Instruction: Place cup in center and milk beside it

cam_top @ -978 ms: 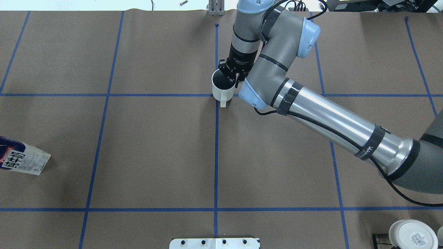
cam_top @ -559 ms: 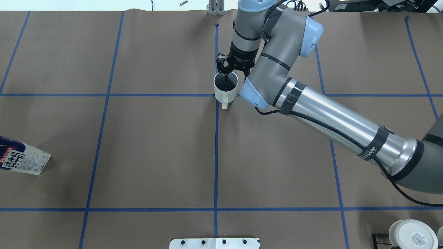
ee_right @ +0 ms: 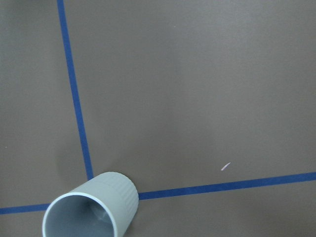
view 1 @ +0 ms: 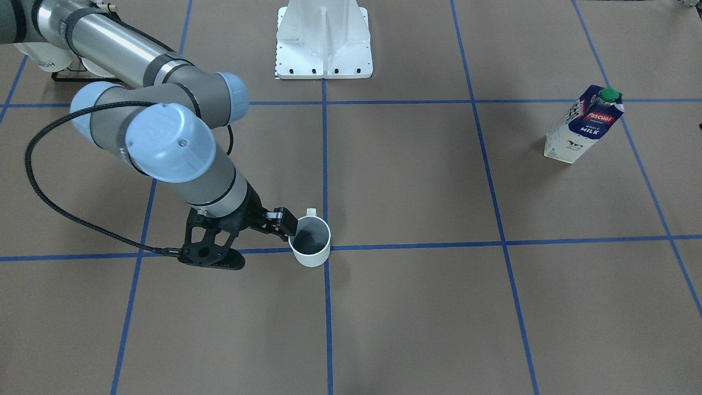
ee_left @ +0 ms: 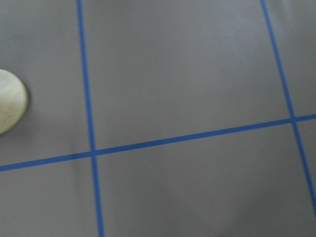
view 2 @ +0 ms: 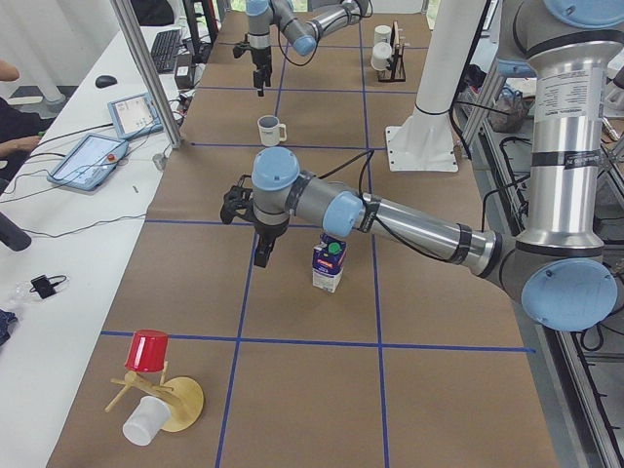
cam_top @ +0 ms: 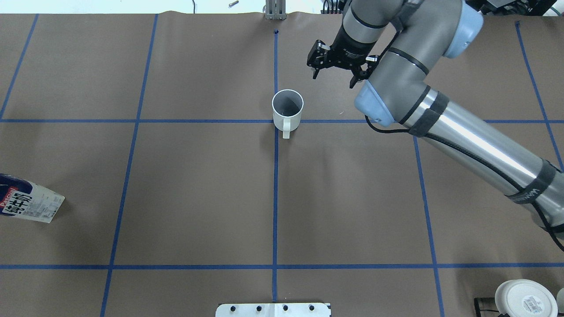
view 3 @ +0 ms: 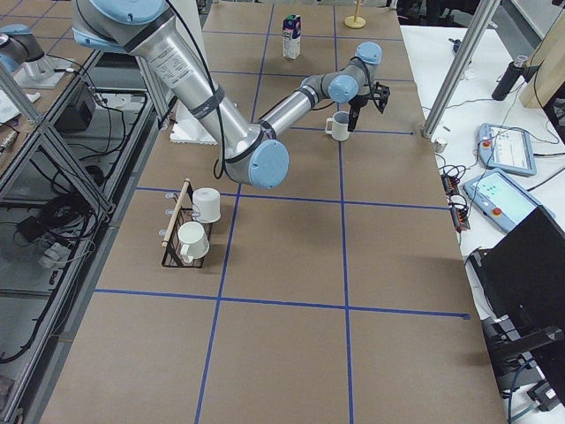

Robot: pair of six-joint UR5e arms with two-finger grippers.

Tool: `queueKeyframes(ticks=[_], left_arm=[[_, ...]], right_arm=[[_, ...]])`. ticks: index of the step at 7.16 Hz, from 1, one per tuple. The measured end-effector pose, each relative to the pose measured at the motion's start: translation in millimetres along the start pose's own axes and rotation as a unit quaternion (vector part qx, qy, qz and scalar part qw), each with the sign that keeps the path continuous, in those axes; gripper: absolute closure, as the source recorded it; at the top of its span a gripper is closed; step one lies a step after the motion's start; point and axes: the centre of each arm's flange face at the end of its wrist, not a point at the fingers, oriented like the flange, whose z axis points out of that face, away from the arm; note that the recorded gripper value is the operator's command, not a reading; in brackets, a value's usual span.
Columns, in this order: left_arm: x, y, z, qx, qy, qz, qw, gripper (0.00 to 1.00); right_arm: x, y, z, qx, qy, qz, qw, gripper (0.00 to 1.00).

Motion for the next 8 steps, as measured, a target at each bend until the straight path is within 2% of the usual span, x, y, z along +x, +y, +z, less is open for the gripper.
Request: queueKeyframes(ticks=[2, 3, 5, 8], left_arm=[[50, 55, 7, -0.026, -0.017, 0.036, 0.9989, 0.02], [63, 71, 12, -0.039, -0.028, 0.053, 0.9974, 0.02], [75, 88, 28, -0.060, -0.049, 0.078, 0.9940, 0.02], [70, 94, 40, -0.076, -0.056, 0.077, 0.9926, 0.02]], right_arm=[[42, -5, -8, 0.002, 0.002, -0.007, 1.0000, 0.00], [54, -7, -7, 0.002, 0.006, -0.008, 0.9999, 0.00], [66, -9, -3, 0.001, 0.010, -0.008, 0.9999, 0.00], [74, -7, 1, 0.001, 0.013, -0.007, 0.9999, 0.00]])
